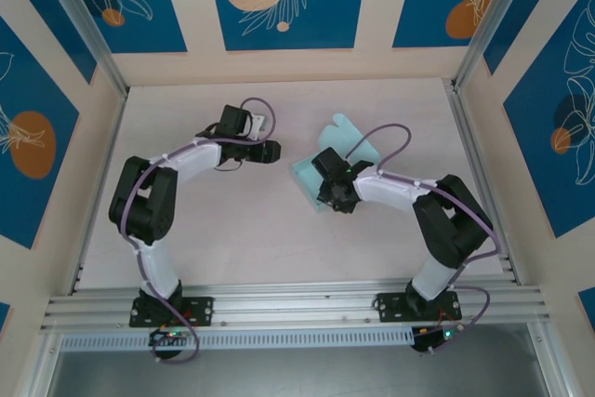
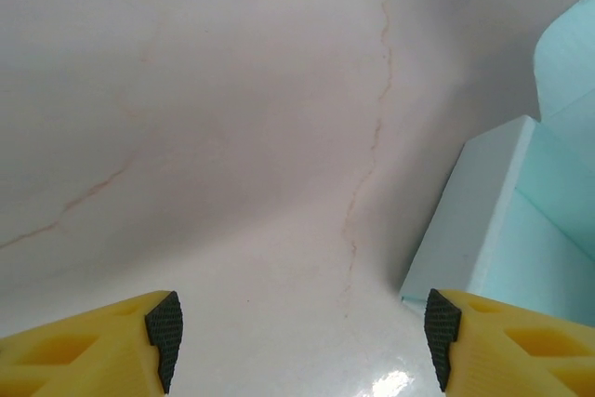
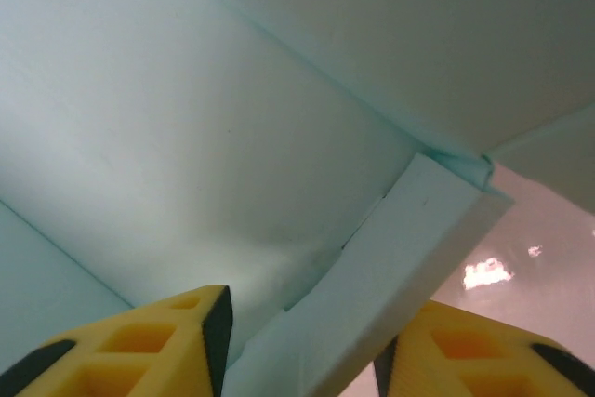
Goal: Fold the paper box
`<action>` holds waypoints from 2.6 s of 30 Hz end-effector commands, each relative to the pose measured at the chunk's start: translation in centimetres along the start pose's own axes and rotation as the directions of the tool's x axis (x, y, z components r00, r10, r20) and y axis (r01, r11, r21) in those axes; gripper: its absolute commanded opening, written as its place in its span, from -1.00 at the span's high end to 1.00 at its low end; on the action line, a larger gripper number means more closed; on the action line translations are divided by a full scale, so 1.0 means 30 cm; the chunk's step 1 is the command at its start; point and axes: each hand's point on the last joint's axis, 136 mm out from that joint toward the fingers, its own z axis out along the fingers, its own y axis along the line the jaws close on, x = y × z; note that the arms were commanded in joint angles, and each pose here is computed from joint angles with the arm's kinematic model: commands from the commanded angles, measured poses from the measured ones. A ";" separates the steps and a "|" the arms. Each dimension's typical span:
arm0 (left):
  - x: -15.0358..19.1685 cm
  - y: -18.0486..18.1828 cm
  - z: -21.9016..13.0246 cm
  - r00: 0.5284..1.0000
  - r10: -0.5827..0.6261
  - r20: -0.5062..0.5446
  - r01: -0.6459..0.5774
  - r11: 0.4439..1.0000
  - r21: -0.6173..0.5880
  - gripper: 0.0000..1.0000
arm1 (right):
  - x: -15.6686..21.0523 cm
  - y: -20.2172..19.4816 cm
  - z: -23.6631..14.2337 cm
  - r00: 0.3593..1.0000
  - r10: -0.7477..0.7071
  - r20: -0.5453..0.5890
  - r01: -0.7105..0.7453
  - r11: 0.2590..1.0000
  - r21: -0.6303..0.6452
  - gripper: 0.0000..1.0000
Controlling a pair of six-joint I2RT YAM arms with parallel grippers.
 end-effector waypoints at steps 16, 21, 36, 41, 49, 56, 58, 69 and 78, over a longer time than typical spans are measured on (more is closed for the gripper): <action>-0.103 0.116 -0.238 0.979 -0.052 0.196 0.065 0.996 -0.063 -0.43 | -0.079 0.178 0.065 0.768 -0.640 0.037 0.640 0.768 0.001 0.49; -0.109 0.055 -0.343 0.960 0.081 0.267 -0.097 0.994 0.046 -0.59 | -0.111 0.191 0.074 0.690 -0.723 0.035 0.722 0.691 0.032 0.45; -0.123 -0.002 -0.486 0.930 0.280 0.239 -0.285 0.958 -0.016 -0.98 | -0.175 0.270 -0.163 0.624 -0.763 0.170 0.764 0.641 0.071 -0.32; -0.120 -0.011 -0.482 0.943 0.250 0.218 -0.258 0.966 0.012 -1.00 | -0.202 0.264 -0.280 0.629 -0.743 0.230 0.744 0.661 0.100 -0.56; -0.165 -0.017 -0.467 0.945 0.183 0.269 -0.202 0.978 0.043 -0.99 | -0.245 0.251 -0.488 0.647 -0.673 0.358 0.708 0.705 0.048 -0.73; -0.228 -0.041 -0.464 0.924 0.202 0.324 -0.237 0.969 0.073 -0.97 | -0.346 0.234 -0.645 0.711 -0.542 0.447 0.653 0.746 -0.134 -0.83; -0.232 -0.038 -0.455 0.922 0.205 0.328 -0.241 0.968 0.073 -0.97 | -0.380 0.228 -0.669 0.732 -0.509 0.453 0.636 0.749 -0.186 -0.86; -0.163 -0.036 -0.378 0.943 0.257 0.212 -0.289 0.947 0.139 -0.97 | -0.515 0.260 -0.634 0.761 -0.506 0.405 0.641 0.682 -0.352 -0.89; -0.051 -0.088 -0.319 0.949 0.281 0.140 -0.311 0.902 0.299 -1.00 | -0.525 0.322 -0.495 0.726 -0.594 0.348 0.688 0.630 -0.359 -0.77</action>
